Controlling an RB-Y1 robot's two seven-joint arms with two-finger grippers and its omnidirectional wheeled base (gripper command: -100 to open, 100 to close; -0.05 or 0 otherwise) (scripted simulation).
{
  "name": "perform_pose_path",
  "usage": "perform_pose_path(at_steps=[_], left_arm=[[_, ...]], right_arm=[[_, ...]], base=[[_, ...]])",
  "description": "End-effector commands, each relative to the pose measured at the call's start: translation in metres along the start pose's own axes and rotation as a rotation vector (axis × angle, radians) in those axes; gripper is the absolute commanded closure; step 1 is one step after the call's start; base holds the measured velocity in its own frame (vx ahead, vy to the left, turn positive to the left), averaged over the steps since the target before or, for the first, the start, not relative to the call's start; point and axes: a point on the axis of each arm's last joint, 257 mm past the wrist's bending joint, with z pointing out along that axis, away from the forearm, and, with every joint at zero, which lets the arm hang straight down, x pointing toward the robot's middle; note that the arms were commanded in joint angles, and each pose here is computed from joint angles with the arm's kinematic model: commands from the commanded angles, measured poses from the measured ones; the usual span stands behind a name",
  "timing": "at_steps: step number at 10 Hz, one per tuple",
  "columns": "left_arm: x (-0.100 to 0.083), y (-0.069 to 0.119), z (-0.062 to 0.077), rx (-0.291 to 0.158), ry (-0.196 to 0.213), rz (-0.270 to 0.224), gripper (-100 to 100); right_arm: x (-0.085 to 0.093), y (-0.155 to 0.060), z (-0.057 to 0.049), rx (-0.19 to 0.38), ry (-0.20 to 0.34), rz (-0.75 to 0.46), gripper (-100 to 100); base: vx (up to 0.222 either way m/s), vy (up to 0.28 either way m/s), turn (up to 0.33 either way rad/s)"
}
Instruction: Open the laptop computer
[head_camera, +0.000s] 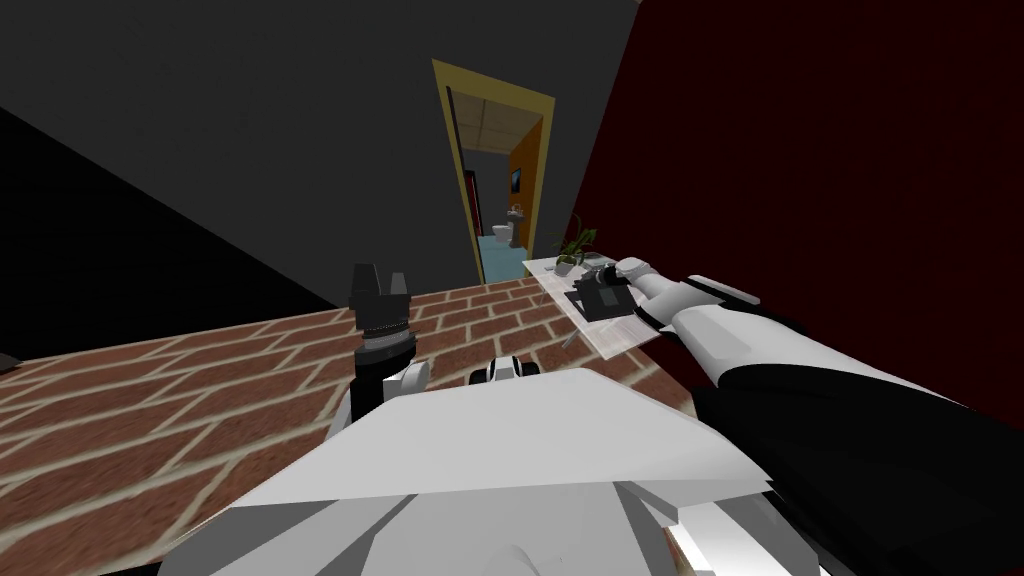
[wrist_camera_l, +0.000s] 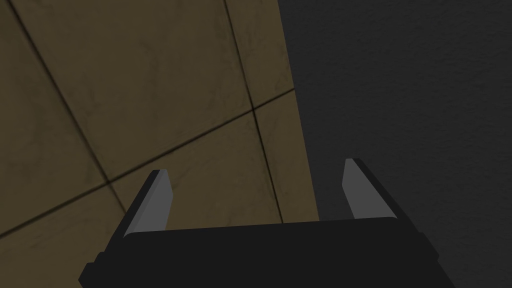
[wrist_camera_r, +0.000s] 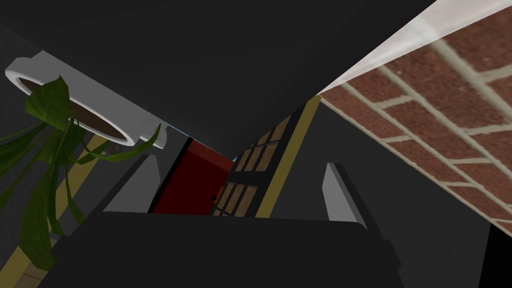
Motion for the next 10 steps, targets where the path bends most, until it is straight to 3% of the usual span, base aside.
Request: perform_pose_path(at_steps=[1,4,5,6,8,9,10], left_arm=[[0.000,0.000,0.000,0.000,0.000,0.000,0],[0.000,0.000,0.000,0.000,0.000,0.000,0],[0.000,0.000,0.000,0.000,0.000,0.000,0],[0.000,0.000,0.000,0.000,0.000,0.000,0],[0.000,0.000,0.000,0.000,0.000,0.000,0],[0.000,0.000,0.000,0.000,0.000,0.000,0],[0.000,0.000,0.000,0.000,0.000,0.000,0]], right_arm=[[0.013,-0.001,-0.007,-0.005,0.010,-0.002,100],[0.025,-0.002,-0.015,-0.011,0.020,-0.004,100],[0.040,-0.003,-0.023,-0.018,0.038,-0.012,100],[0.028,0.003,-0.019,-0.033,0.014,-0.023,100],[0.038,-0.003,-0.023,-0.018,0.030,-0.005,100],[0.051,-0.003,-0.030,-0.025,0.041,-0.006,100],[0.048,-0.001,-0.029,-0.029,0.037,-0.009,100]], base=[[0.058,0.034,0.009],[0.069,0.042,0.001],[0.079,0.052,0.013],[0.065,0.038,-0.017],[0.010,0.007,0.006],[0.037,0.018,0.013],[0.052,0.024,-0.008]])
